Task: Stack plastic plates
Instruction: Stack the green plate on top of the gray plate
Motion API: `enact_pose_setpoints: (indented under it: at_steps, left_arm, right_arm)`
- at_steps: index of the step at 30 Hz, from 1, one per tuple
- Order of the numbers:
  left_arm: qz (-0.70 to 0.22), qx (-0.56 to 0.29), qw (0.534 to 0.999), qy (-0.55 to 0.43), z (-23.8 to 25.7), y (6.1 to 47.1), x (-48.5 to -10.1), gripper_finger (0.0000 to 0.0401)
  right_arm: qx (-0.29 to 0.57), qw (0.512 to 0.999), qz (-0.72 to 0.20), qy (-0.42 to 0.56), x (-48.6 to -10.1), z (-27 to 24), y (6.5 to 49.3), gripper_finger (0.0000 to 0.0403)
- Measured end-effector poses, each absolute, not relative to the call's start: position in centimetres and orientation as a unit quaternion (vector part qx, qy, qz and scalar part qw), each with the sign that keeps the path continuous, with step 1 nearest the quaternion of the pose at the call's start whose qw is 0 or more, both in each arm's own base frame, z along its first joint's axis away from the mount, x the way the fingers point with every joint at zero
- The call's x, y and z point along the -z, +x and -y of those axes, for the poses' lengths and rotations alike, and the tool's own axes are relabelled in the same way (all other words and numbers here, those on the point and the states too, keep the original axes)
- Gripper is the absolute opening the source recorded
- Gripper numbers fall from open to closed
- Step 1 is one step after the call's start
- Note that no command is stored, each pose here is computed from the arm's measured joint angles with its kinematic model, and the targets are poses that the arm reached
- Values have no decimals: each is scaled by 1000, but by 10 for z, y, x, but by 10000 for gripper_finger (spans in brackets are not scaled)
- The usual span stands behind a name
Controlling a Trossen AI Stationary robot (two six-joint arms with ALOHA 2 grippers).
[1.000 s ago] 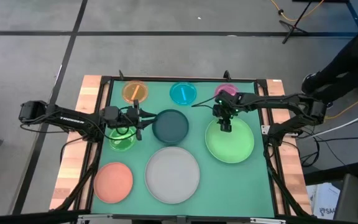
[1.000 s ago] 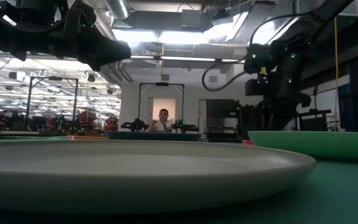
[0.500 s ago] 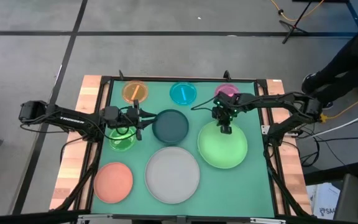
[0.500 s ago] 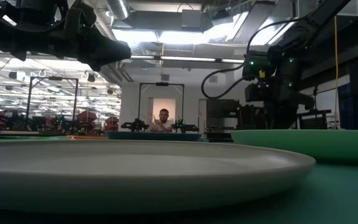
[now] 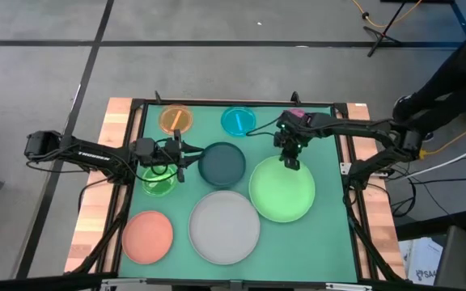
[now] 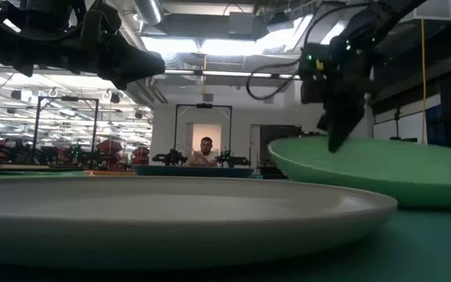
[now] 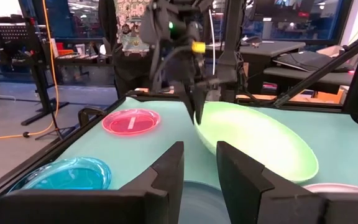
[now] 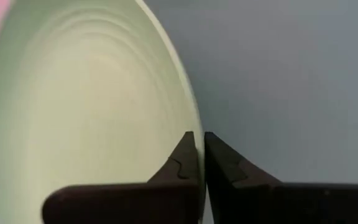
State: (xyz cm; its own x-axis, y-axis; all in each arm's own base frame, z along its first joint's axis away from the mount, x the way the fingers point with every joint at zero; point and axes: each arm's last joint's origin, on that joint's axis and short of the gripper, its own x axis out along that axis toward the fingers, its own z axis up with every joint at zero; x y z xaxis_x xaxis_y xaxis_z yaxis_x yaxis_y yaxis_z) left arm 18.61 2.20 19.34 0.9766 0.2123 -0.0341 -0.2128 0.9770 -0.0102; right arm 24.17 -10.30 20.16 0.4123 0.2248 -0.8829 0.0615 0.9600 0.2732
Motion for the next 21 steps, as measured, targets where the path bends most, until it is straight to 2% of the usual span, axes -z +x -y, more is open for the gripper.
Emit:
enact_pose_setpoints:
  at_steps: [5, 11, 21]
  left_arm:
    - [-16, -107, 994, -7, -22, 186, -193, 89]
    - [-16, -107, 994, -7, -22, 186, -193, 89]
    - [-16, -110, 994, -7, -22, 186, -193, 89]
  right_arm:
    - [-62, 846, -501, 168, -222, 103, 246, 1]
    - [-61, 860, -471, 188, -230, 98, 257, 1]
    - [-80, 899, -394, 175, -243, 50, 291, 1]
